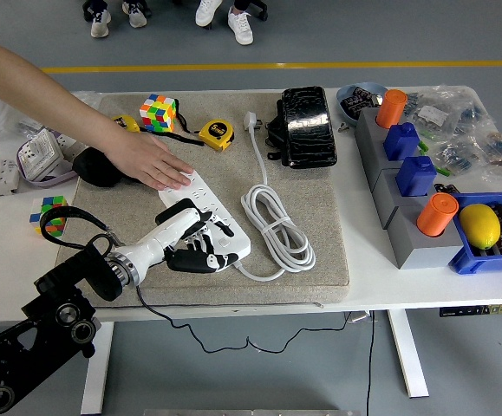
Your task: Put the plug near the board,insert it into the board,press the button,pull the plug out
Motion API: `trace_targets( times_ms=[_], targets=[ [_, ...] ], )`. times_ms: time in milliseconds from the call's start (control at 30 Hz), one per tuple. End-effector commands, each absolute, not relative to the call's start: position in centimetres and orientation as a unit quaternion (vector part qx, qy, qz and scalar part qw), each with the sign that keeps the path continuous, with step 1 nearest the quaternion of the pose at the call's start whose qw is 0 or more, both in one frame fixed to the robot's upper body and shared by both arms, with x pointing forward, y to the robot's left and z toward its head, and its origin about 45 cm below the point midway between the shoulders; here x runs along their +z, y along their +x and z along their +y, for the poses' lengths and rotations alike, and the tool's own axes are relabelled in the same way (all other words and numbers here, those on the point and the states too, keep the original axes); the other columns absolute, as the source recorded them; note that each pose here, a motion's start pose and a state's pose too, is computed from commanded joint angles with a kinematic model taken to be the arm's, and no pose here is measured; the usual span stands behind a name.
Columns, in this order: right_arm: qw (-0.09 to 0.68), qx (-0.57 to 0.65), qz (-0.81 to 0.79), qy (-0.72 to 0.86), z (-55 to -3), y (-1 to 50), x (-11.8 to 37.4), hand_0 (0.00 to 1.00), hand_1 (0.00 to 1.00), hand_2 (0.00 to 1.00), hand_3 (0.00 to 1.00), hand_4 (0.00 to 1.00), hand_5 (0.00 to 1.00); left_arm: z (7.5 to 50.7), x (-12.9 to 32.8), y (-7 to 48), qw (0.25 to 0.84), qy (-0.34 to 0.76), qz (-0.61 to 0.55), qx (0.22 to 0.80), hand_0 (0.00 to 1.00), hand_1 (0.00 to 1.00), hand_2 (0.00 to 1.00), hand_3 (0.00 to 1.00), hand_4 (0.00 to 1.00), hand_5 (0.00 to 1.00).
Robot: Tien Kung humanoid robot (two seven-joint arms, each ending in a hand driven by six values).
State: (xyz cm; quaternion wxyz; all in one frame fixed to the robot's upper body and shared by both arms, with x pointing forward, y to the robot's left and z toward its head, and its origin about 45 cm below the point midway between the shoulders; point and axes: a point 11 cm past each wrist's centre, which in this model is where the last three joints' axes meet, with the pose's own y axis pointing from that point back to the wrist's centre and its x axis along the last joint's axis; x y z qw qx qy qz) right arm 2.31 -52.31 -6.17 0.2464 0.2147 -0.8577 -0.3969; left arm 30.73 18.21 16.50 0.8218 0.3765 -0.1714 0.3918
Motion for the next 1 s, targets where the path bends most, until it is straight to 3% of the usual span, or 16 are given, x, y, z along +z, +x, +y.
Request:
trace_targets(
  times_ms=[33, 200, 233, 1000],
  targets=[
    [0.247, -0.397, -0.858, 0.215, -52.3, 2.3, -6.2, 0.551, 0.583, 0.539, 0.508, 0.844, 0.360, 18.3, 16.3, 30.5, 0.820, 0.391, -0.166, 0.384, 0.068, 0.089, 0.148, 0.922, 0.683, 0.002],
    [0.248, -0.396, -0.858, 0.215, -52.4, 2.3, -6.1, 0.551, 0.583, 0.539, 0.508, 0.844, 0.360, 18.4, 15.5, 29.7, 0.814, 0.430, -0.150, 0.360, 0.068, 0.089, 0.148, 0.922, 0.683, 0.002],
    [0.248, -0.396, -0.858, 0.215, -52.4, 2.2, -6.1, 0.550, 0.583, 0.539, 0.508, 0.844, 0.361, 18.3, 15.4, 29.6, 0.815, 0.430, -0.150, 0.358, 0.066, 0.089, 0.146, 0.930, 0.752, 0.002],
    [0.247, -0.397, -0.858, 0.212, -52.4, 2.0, -6.1, 0.550, 0.582, 0.538, 0.508, 0.844, 0.360, 18.1, 13.8, 30.5, 0.807, 0.438, -0.150, 0.366, 0.065, 0.093, 0.154, 0.931, 0.765, 0.002]
  ],
)
